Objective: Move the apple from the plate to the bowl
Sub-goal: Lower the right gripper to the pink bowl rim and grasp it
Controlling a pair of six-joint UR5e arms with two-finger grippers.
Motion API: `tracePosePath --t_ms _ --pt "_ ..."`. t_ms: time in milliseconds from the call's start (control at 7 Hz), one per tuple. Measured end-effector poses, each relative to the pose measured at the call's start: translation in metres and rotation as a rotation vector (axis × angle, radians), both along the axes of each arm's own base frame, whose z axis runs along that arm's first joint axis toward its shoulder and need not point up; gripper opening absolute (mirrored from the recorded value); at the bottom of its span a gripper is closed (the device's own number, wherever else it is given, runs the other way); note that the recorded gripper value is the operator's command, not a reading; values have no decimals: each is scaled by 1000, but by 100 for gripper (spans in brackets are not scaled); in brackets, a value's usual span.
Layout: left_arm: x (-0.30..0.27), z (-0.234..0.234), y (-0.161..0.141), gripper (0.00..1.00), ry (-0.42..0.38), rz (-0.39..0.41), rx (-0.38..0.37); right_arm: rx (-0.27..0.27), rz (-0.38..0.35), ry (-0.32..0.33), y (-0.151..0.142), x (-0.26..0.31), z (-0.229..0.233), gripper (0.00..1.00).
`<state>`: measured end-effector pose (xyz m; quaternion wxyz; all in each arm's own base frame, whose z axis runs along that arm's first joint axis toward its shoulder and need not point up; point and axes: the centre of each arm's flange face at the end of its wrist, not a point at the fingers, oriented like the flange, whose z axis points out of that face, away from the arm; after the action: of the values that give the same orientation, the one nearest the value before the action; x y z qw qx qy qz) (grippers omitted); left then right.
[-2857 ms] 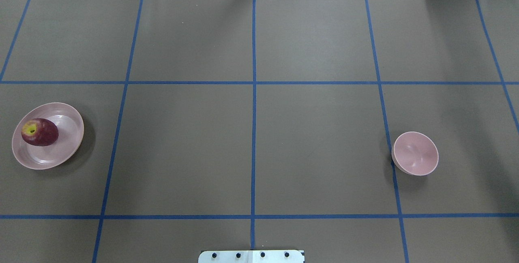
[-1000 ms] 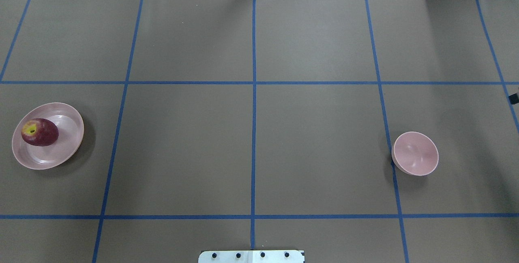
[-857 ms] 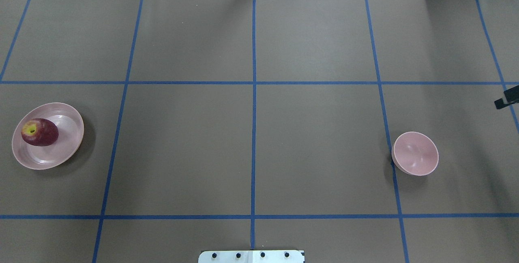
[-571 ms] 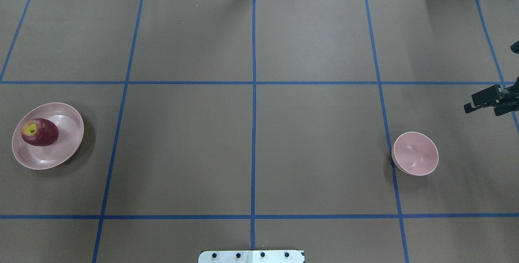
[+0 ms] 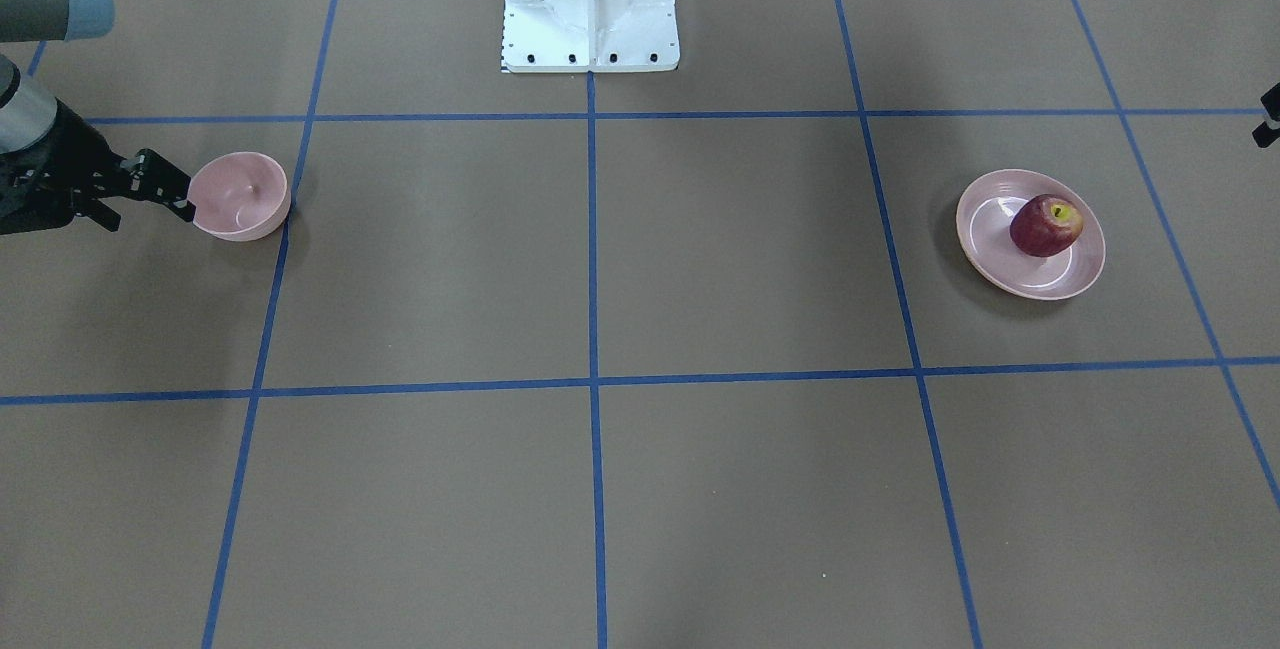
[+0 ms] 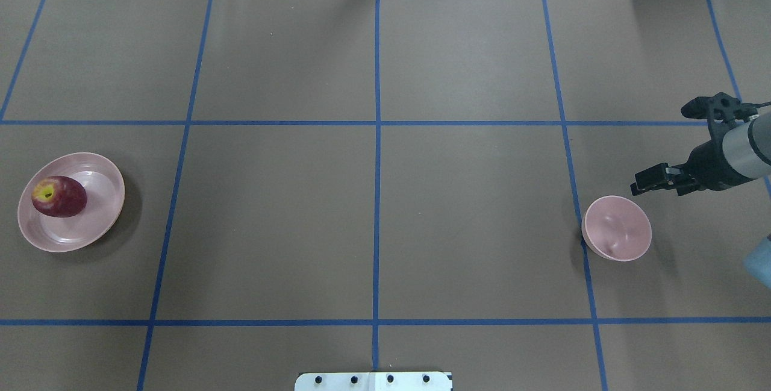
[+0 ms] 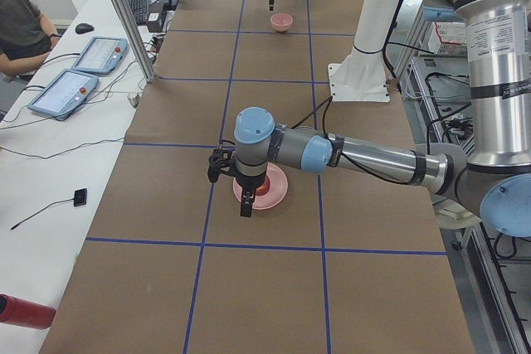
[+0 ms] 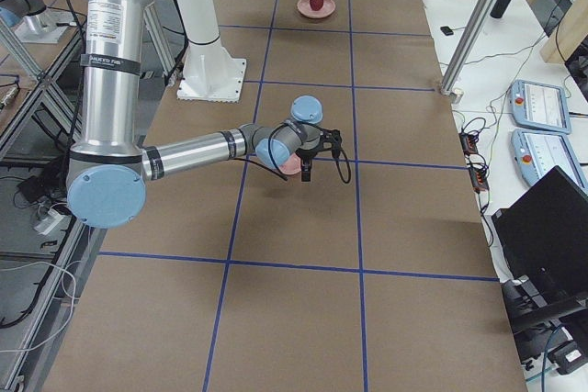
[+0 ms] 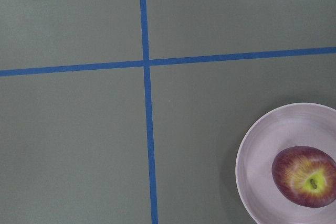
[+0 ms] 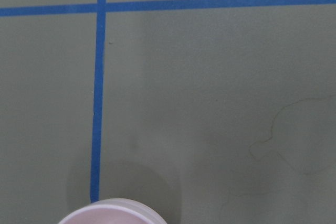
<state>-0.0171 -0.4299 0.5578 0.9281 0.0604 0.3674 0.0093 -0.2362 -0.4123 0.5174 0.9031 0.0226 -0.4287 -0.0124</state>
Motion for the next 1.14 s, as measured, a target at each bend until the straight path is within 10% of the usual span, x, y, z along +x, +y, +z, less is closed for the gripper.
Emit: tracePosePath --t_ms 571,857,1143 --pt "0 -2 -1 98 3 -1 3 26 -46 -10 23 -21 8 94" --pt "0 -5 -1 98 4 -1 9 35 -62 -12 31 -26 14 9" --pt "0 -6 -1 98 5 -1 10 31 -81 -15 36 -32 16 0"
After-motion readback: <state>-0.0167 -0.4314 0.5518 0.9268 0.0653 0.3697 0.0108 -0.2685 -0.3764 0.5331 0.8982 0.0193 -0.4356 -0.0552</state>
